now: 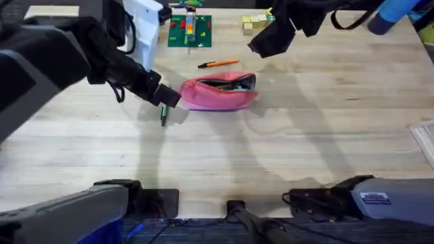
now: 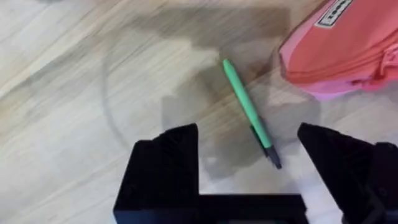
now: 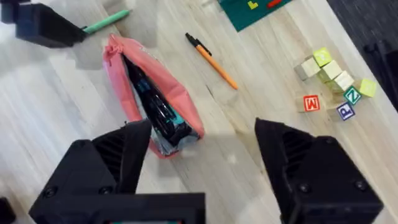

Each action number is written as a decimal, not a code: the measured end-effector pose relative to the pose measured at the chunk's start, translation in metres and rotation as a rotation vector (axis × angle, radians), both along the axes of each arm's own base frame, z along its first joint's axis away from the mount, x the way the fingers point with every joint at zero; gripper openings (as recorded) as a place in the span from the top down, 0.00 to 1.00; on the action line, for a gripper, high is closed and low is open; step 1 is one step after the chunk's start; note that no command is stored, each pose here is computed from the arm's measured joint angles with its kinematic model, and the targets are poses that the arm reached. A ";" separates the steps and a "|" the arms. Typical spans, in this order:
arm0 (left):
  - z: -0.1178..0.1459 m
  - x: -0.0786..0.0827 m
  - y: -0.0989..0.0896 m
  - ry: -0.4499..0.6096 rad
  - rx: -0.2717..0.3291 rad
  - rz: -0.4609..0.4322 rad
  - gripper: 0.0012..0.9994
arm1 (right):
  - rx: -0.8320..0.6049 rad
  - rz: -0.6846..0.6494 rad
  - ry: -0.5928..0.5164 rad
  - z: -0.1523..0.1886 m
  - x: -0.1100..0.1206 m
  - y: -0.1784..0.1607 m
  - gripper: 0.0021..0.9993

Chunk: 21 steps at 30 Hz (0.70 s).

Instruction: Unzip the bag, pick up the pens from the table one at a time and place them inside, then zip the bag closed.

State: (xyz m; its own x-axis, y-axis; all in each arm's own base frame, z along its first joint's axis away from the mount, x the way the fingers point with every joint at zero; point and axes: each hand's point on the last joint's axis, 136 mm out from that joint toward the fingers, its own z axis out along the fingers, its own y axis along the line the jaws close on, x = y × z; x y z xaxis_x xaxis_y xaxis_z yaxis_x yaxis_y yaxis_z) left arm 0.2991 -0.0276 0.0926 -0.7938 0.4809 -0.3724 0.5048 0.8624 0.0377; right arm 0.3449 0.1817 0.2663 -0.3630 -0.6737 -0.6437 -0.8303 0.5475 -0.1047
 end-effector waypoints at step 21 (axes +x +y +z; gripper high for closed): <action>-0.057 -0.010 0.000 0.065 -0.002 0.000 0.01 | 0.000 -0.001 0.000 0.000 0.000 0.000 0.00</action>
